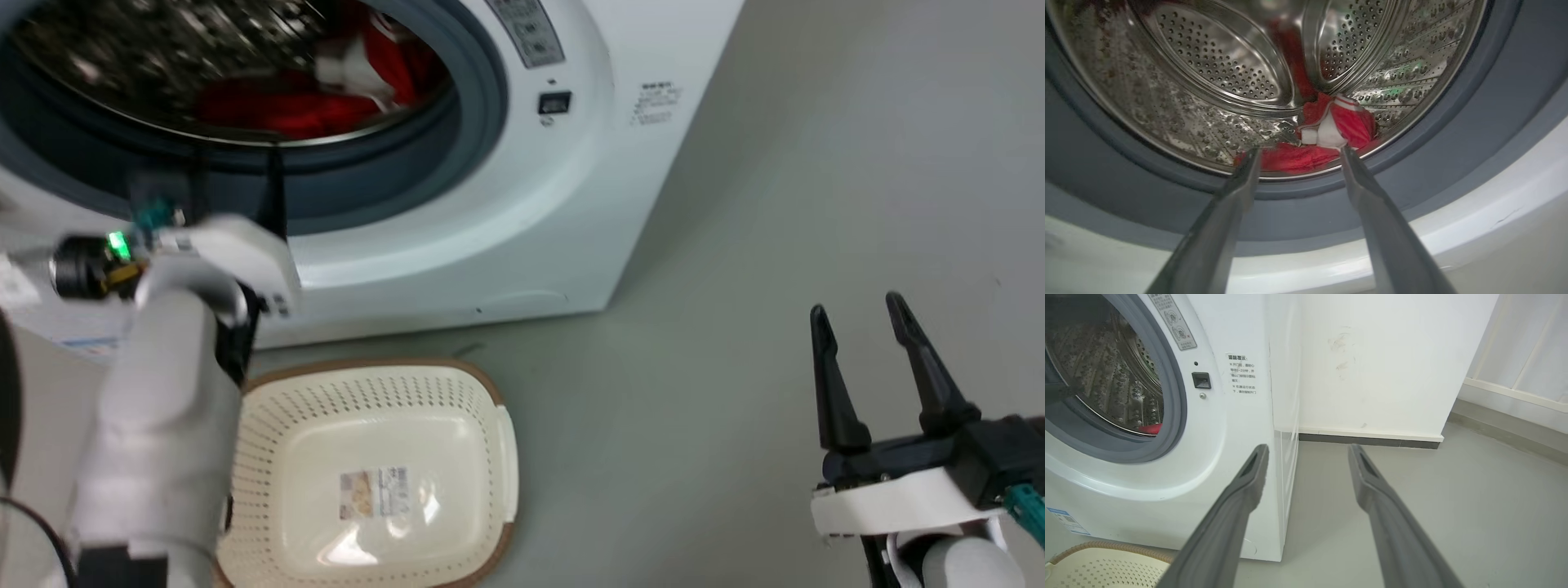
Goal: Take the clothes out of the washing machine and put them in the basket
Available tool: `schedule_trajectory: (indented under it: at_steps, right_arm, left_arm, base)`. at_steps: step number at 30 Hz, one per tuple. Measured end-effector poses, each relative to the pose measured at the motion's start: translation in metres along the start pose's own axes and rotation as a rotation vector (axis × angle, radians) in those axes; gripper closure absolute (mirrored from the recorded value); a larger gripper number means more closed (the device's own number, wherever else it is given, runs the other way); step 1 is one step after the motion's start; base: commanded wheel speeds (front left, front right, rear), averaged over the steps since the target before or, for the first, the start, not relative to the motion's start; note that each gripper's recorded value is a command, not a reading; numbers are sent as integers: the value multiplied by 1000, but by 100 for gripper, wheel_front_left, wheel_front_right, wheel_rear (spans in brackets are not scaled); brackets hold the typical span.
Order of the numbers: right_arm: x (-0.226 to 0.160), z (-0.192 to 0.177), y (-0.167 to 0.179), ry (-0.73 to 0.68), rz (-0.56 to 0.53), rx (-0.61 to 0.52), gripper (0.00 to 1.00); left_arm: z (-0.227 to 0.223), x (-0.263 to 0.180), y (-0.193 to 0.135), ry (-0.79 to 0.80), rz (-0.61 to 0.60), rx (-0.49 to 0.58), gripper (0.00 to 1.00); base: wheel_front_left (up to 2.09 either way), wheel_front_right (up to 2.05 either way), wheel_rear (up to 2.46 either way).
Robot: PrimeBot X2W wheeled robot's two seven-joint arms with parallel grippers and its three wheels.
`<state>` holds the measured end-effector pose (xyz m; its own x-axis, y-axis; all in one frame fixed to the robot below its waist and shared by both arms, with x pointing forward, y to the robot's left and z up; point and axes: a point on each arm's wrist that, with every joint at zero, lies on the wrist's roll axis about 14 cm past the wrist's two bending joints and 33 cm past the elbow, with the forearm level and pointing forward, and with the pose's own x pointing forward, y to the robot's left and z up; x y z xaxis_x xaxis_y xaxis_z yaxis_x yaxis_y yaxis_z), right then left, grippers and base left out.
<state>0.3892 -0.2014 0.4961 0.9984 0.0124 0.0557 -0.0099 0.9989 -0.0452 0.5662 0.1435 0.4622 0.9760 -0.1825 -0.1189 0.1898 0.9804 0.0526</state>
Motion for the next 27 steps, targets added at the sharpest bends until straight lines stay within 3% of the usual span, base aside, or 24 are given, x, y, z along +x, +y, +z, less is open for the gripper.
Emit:
schedule_trajectory:
  at_steps: [14,20,27]
  right_arm:
    - [23,-44,-31,109,-87,-2,0]
    - [27,-66,-44,163,-123,-3,0]
    - [24,-87,-49,226,-141,-3,0]
  left_arm:
    - [-49,130,9,310,-38,52,0]
    - [-79,167,21,487,-21,57,0]
    - [-121,185,7,679,-52,44,0]
  base:
    - [0,0,0]
    - [0,0,0]
    - [0,0,0]
